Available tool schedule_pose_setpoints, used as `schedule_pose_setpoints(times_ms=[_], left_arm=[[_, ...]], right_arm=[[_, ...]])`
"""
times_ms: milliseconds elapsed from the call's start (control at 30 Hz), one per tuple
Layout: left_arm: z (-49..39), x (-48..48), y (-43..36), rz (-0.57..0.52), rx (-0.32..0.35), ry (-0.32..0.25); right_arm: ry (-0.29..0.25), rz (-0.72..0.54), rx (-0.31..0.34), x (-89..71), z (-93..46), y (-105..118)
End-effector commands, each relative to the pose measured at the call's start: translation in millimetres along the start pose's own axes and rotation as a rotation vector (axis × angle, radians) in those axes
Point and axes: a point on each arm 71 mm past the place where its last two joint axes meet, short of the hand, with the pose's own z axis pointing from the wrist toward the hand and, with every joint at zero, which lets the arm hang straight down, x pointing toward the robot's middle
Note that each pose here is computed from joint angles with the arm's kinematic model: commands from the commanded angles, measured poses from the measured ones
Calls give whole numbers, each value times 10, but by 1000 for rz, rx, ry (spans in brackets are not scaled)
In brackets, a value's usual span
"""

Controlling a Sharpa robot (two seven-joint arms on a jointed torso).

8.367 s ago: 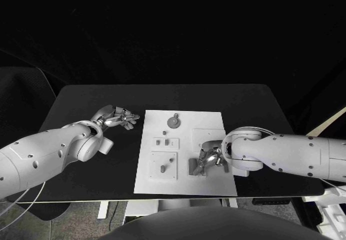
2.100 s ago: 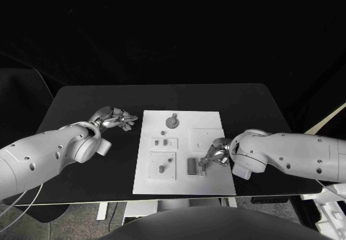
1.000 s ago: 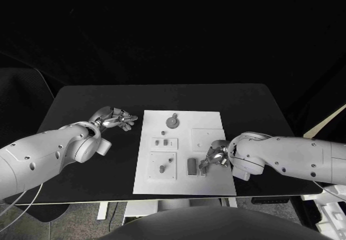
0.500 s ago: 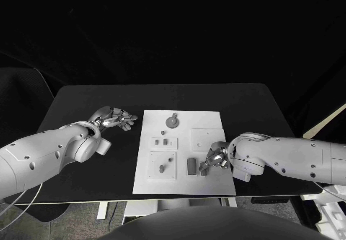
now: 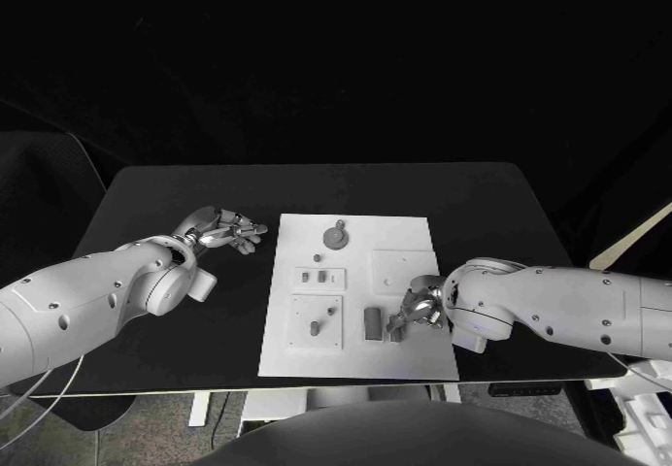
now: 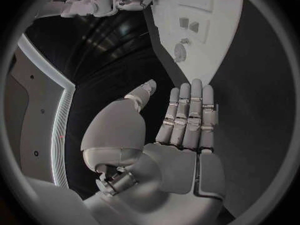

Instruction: Assemble the parts on the task board

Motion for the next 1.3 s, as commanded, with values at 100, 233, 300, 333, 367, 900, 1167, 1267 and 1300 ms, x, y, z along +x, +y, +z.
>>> schedule_pose_setpoints(times_ms=[100, 233, 300, 333, 367, 900, 1167, 1267, 1300], left_arm=[[5, 16, -19, -2, 9, 12], [6, 18, -20, -2, 9, 13], [7, 19, -20, -2, 8, 13], [7, 20, -21, -2, 8, 13], [7, 20, -21, -2, 8, 13], [8, 20, -18, -2, 5, 14], [9, 19, -16, -1, 2, 13], [9, 21, -16, -1, 2, 13], [10, 20, -16, -1, 2, 13]], right_arm=[[-7, 9, -4, 2, 18, -4], [-4, 13, -6, 2, 24, 0], [-4, 15, -6, 2, 26, 1], [-5, 16, -7, 0, 27, 2], [-7, 17, -7, -1, 26, 1], [-5, 22, -20, -4, 17, -6], [-16, 39, -9, -32, 8, -55], [-21, 37, -10, -39, 0, -66], [-22, 37, -10, -40, -2, -68]])
